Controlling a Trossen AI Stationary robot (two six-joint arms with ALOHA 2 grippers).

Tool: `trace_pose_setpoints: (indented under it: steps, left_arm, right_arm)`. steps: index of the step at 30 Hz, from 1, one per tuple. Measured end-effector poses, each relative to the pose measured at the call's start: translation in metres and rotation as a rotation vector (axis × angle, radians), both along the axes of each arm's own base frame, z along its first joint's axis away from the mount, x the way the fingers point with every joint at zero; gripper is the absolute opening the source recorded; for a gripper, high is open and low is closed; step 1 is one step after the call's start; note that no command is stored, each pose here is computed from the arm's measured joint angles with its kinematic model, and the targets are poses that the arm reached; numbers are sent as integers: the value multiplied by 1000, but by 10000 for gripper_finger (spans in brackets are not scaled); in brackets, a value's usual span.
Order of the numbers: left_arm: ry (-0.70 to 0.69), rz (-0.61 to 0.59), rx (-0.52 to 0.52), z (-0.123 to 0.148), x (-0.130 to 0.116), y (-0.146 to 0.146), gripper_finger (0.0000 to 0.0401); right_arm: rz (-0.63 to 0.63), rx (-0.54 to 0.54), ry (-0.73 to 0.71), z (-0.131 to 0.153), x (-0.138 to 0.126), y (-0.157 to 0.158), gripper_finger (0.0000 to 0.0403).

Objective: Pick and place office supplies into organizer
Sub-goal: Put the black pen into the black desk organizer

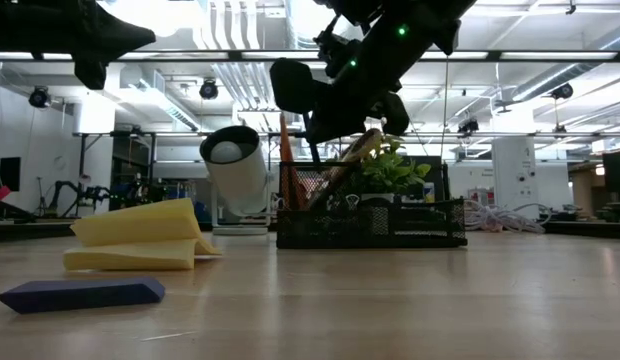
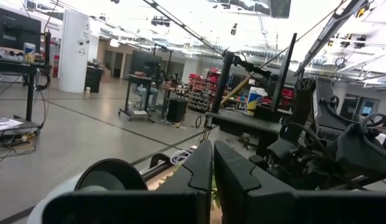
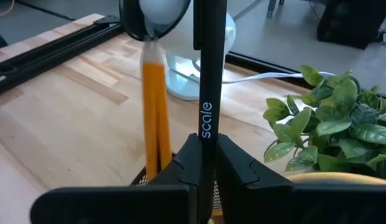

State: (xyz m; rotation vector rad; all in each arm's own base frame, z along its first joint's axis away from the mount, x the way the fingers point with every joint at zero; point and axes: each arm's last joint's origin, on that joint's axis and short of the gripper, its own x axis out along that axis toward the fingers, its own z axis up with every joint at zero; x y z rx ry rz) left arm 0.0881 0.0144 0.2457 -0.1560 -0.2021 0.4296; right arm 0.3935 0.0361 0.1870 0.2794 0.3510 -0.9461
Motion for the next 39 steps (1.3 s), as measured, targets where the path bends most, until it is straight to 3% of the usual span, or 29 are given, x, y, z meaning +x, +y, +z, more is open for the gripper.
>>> trace_pose_setpoints:
  steps: [39]
  left_arm:
    - [-2,0,0,0,0,0,0]
  right_arm:
    - [9,0,24,-15,-4,3,16]
